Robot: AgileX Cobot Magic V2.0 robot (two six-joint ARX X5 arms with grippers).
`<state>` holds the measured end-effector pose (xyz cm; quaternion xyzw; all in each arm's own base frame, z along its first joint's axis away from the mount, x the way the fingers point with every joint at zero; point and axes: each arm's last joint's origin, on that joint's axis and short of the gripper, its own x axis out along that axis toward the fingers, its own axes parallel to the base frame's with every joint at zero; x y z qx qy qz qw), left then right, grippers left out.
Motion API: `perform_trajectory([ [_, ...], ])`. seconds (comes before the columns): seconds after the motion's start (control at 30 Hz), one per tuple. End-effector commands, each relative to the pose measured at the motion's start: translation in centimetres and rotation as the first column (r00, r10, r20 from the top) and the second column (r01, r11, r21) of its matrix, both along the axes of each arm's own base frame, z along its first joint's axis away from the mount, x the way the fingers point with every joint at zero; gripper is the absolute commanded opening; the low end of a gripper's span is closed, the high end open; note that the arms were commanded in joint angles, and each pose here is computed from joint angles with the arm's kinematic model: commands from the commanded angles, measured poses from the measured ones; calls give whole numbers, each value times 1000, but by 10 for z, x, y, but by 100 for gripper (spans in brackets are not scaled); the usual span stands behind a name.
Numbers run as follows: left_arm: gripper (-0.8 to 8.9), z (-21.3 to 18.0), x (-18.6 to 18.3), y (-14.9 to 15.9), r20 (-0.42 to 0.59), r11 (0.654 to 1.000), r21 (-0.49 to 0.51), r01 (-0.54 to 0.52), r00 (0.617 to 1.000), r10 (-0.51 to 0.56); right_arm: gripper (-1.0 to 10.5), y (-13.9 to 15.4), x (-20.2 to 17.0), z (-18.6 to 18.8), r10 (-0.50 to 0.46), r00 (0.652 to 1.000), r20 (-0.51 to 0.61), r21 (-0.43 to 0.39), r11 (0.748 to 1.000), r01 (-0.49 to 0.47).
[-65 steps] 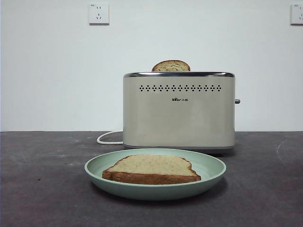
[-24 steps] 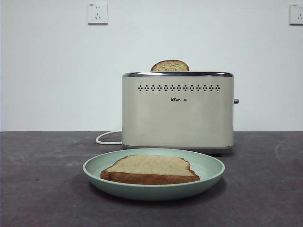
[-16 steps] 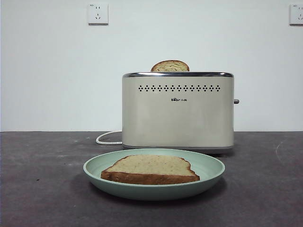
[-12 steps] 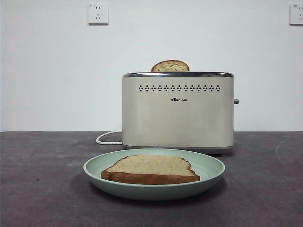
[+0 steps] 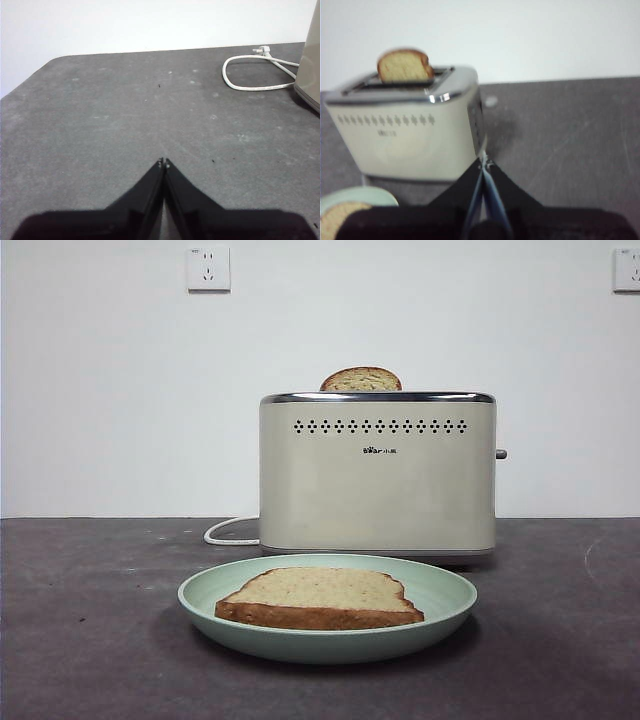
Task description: Take the bread from the toaster,put the bread on the plate,put the plate on the table
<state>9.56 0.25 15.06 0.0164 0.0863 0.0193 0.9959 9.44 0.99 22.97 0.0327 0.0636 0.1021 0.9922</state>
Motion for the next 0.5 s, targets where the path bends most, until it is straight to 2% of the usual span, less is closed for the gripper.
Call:
perform_trajectory([
  [0.03, -4, -3, 1, 0, -1, 1000, -6, -6, 1000, 6, 1, 0, 0, -20, 3, 1000, -6, -18, 1000, -3],
  [0.33, -4, -3, 1, 0, -1, 1000, -6, -6, 1000, 6, 1, 0, -3, -60, 2, 1000, -4, -8, 1000, -2],
  [0.5, -4, -3, 1, 0, -1, 1000, -6, -6, 1000, 6, 1, 0, -1, -77, 2, 999, -54, -5, 1000, -3],
])
